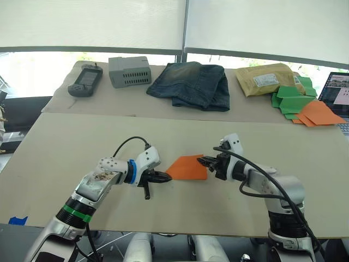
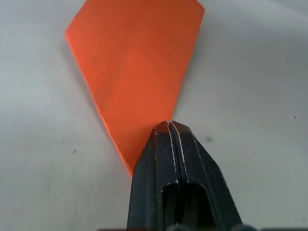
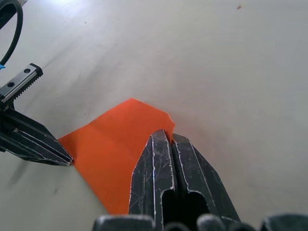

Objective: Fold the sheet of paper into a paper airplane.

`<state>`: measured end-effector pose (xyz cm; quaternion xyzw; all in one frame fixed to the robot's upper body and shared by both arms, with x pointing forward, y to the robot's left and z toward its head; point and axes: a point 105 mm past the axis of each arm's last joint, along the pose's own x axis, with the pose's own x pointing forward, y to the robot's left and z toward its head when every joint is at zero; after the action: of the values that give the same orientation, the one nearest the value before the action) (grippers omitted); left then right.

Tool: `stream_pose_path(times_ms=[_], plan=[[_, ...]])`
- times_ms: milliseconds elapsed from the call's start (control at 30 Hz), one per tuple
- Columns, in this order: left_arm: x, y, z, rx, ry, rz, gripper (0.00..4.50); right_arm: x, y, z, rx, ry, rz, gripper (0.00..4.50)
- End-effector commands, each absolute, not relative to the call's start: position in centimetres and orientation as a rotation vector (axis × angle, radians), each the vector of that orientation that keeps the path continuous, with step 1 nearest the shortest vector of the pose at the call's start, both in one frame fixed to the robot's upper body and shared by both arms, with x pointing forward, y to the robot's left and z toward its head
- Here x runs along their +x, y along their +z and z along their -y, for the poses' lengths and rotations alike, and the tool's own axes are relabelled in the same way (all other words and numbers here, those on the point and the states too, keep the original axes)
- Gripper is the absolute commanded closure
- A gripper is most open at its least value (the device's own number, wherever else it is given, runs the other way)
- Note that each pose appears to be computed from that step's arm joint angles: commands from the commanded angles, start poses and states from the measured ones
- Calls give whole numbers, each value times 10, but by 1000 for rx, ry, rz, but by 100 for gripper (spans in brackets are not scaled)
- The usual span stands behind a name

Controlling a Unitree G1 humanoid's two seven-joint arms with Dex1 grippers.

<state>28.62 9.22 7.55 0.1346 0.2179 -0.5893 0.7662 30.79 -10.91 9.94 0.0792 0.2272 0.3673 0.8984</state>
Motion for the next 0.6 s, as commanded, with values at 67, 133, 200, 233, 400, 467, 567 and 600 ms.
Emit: stream_pose_path(times_ms=[67,133,200,233,400,467,567,600], plan=[[295,64,-97,281,-1196,-508,450,302,114,106,132,806,-394,445],[296,61,-98,275,-1182,-516,450,297,113,104,122,824,-382,445],[296,59,-98,261,-1173,-524,450,294,111,103,113,836,-379,445],[296,57,-98,255,-1173,-528,450,292,110,103,87,848,-375,445],[289,49,-93,212,-1177,-554,450,292,108,105,26,860,-322,445],[285,44,-91,198,-1169,-573,450,292,108,105,-16,875,-294,445],[280,39,-90,185,-1163,-592,450,292,103,108,-88,885,-273,445],[279,37,-90,185,-1161,-596,450,293,102,112,-104,878,-270,445]])
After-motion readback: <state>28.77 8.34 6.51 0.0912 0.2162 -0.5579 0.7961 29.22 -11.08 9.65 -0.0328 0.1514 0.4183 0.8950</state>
